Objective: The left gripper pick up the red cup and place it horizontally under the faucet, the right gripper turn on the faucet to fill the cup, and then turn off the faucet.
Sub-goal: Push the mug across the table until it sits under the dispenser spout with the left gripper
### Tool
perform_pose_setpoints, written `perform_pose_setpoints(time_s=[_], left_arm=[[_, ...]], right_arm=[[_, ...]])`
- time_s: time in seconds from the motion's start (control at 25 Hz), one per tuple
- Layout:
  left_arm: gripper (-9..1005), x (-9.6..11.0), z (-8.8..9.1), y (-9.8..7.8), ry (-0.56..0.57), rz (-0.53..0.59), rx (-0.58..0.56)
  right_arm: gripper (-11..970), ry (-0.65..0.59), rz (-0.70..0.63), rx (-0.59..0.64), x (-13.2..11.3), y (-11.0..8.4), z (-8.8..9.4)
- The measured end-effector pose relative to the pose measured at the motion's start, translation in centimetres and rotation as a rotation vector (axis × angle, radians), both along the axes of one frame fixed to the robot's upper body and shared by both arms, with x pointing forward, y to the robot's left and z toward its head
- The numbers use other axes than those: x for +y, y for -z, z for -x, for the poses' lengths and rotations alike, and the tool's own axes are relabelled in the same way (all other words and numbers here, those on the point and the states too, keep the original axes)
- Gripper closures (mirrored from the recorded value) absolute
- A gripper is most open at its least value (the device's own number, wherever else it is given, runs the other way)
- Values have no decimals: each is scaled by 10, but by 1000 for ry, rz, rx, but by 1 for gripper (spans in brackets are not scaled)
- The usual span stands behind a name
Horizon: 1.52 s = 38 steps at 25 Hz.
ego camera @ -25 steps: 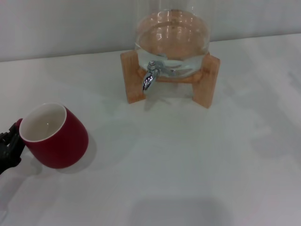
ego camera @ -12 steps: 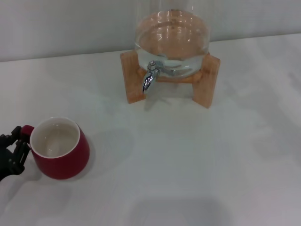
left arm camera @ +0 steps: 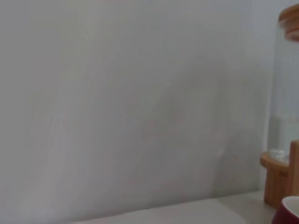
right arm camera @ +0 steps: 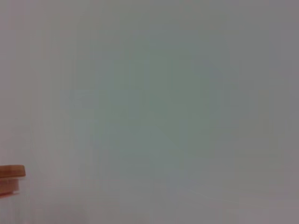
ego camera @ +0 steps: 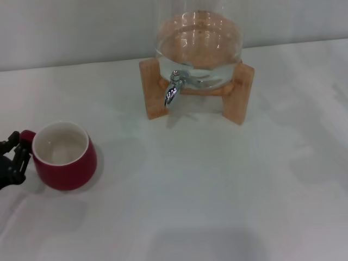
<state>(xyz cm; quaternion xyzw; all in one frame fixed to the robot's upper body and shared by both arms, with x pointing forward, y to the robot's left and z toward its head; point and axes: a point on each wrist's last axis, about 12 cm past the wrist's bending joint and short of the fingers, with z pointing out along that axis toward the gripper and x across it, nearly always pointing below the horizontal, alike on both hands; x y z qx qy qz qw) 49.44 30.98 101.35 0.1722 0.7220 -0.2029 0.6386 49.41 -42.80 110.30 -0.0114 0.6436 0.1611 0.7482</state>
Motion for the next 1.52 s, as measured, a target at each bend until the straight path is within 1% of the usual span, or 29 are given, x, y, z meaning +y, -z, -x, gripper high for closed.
perform_pose_setpoints(time_s=[0.24, 0.52, 0.84, 1.28, 1.52], left_arm=[[809, -10, -14, -1, 11, -10, 21], [809, -19, -24, -1, 19, 10, 57], [809, -30, -39, -5, 59, 5, 80], [809, -47, -54, -7, 117, 3, 143], [809, -54, -61, -9, 129, 8, 178]], right_arm=[[161, -1, 0, -1, 0, 0, 0], [161, -2, -1, -1, 0, 0, 0], [161, -3, 0, -2, 1, 0, 0], [161, -13, 2, 1, 3, 1, -1], [161, -15, -1, 4, 4, 2, -2]])
